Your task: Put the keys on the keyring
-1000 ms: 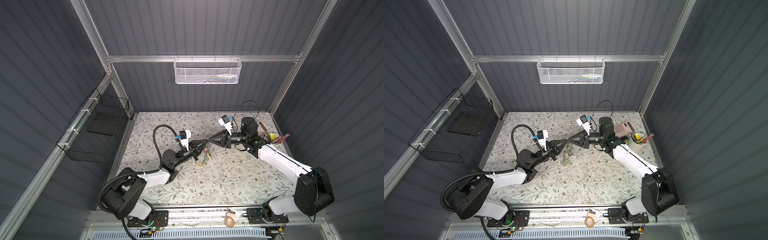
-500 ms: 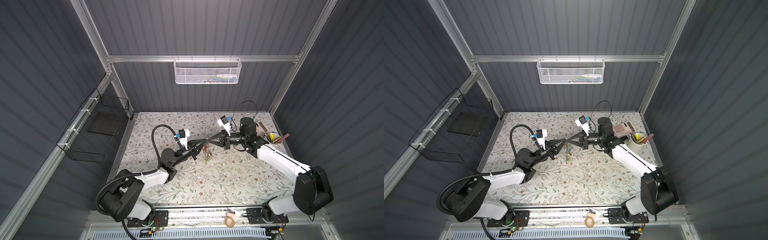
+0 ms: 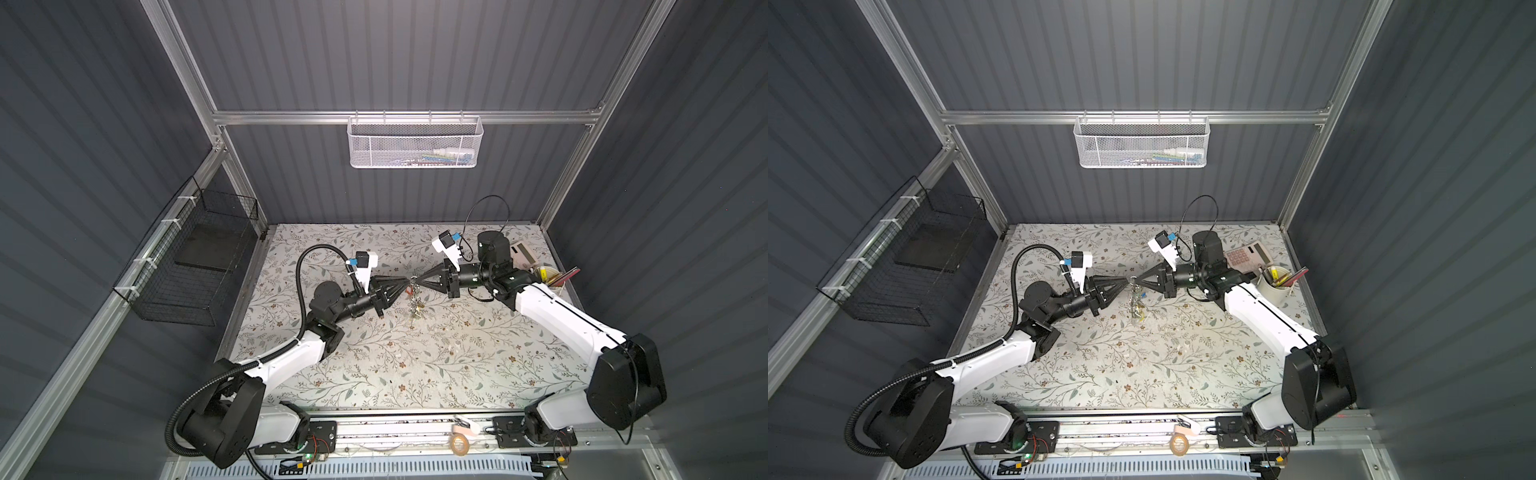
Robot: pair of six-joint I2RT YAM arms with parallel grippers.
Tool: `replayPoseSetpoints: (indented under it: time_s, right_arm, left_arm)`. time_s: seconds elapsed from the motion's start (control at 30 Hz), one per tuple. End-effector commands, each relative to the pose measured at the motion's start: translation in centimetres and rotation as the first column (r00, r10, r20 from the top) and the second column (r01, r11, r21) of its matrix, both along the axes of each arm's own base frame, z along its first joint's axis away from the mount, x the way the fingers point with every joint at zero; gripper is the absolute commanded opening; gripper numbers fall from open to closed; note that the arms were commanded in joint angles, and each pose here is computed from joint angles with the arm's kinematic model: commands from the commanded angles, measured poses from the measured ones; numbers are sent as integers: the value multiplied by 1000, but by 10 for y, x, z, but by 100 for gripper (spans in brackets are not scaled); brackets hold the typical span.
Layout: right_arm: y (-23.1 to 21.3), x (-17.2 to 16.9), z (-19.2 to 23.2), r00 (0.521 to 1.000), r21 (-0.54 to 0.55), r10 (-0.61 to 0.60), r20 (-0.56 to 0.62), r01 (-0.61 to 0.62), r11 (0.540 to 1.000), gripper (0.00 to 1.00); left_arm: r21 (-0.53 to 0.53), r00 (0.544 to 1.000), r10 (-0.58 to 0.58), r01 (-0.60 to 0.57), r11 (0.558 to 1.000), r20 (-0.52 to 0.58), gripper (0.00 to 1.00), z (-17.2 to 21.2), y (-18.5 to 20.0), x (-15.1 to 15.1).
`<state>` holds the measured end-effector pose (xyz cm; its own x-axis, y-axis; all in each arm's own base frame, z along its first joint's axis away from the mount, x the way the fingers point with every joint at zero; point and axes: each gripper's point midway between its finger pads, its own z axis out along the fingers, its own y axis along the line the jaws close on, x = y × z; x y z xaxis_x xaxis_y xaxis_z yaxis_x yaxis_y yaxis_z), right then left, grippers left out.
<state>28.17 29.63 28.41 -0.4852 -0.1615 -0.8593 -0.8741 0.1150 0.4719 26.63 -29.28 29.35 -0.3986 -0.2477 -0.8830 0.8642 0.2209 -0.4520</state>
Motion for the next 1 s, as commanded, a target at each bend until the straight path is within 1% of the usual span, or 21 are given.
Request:
replayPoseSetpoints:
  time_s: [0.0,0.07,0.1,0.2,0.3,0.33,0.4,0.47,0.73,0.87,0.97]
  right_arm:
    - [2,-6,21,997,13,23,79,-24,1000,0]
    - [2,-8,19,996,-4,31,79,-31,1000,0]
    - [1,-9,17,996,-18,32,78,-31,999,0]
    - [0,-13,13,995,-68,36,88,-30,997,0]
    - [-2,-17,10,995,-105,48,93,-38,994,0]
    - [-2,-18,10,994,-113,49,93,-39,993,0]
    - [-1,-21,11,994,-121,61,93,-50,991,0]
    - [0,-26,12,993,-134,78,85,-66,989,0]
    - [3,-37,14,991,-129,114,73,-104,986,0]
    - [5,-37,14,990,-129,120,71,-110,986,0]
    - [6,-37,13,990,-128,125,69,-115,985,0]
  left_arm:
    - [45,998,-64,63,997,22,27,8,1,-8]
    - [105,994,-110,107,989,20,32,5,3,-11]
    - [157,991,-136,131,979,18,34,2,3,-14]
    - [340,982,-185,159,927,47,39,-7,7,-23]
    - [438,973,-221,173,882,62,45,-7,13,-29]
    - [460,969,-242,196,866,42,45,-9,13,-31]
    - [477,956,-294,257,841,5,44,-10,11,-36]
    - [480,946,-325,296,826,-24,43,-10,8,-37]
    - [467,936,-349,326,822,-39,41,-5,0,-28]
    - [445,921,-384,371,815,-65,32,-6,-4,-28]
    - [443,920,-384,376,814,-77,24,-8,-6,-25]
